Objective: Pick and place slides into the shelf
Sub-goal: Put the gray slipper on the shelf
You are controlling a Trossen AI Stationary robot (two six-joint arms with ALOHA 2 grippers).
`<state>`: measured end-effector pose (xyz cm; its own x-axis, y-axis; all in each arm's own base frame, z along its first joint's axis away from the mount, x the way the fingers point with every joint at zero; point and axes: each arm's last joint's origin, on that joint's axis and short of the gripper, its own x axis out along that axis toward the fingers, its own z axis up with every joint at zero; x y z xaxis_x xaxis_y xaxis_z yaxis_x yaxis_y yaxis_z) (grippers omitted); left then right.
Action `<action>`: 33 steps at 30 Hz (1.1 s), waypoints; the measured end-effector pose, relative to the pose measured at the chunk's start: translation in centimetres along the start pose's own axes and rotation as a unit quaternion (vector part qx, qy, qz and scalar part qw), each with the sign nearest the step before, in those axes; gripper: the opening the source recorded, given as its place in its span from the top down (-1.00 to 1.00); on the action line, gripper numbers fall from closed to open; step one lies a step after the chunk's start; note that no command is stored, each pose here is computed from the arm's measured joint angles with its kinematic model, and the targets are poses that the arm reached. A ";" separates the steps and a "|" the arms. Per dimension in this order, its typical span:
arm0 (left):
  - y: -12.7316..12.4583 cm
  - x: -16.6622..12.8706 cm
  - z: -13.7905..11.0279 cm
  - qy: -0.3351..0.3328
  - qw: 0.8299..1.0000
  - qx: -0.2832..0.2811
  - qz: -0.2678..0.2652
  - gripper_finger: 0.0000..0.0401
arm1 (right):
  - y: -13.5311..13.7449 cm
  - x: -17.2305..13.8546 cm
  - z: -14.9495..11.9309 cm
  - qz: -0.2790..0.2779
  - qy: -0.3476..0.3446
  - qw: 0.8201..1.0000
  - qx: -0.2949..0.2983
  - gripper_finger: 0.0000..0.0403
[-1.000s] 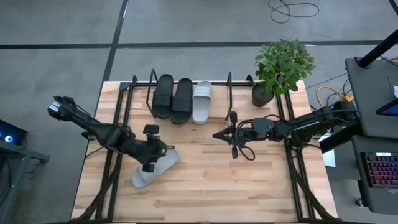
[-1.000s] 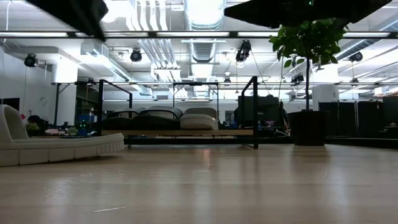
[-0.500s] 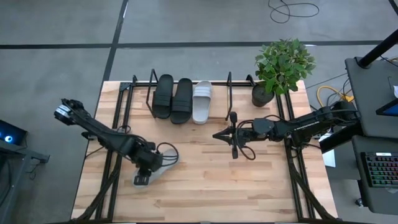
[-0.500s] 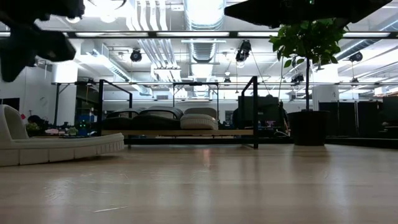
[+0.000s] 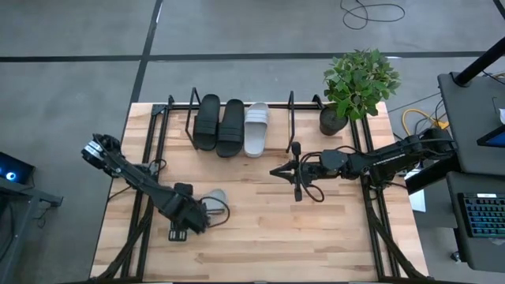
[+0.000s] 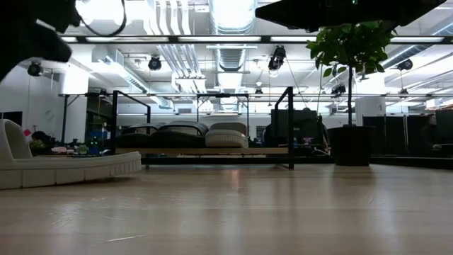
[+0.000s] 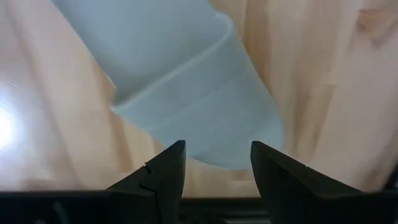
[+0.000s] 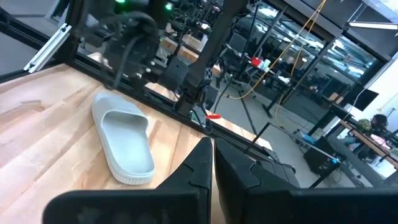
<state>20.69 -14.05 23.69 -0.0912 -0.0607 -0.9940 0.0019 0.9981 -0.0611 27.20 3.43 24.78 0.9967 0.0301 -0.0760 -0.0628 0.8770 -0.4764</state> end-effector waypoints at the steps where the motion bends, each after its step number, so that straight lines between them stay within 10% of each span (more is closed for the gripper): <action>1: -0.3 -0.1 0.2 -0.006 1.000 0.012 0.015 0.17 | 0.0 0.0 0.0 0.000 0.000 1.000 0.000 0.96; 33: -7.9 7.0 -4.0 -0.019 0.952 0.134 0.274 0.17 | 0.0 0.0 -0.1 0.001 0.002 1.000 0.000 0.96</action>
<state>16.07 -22.29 17.56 0.0330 0.4636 -0.8854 0.2927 0.8426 0.4521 27.19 3.43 24.72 0.9963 0.0297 -0.0801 -0.0645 0.8765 -0.4770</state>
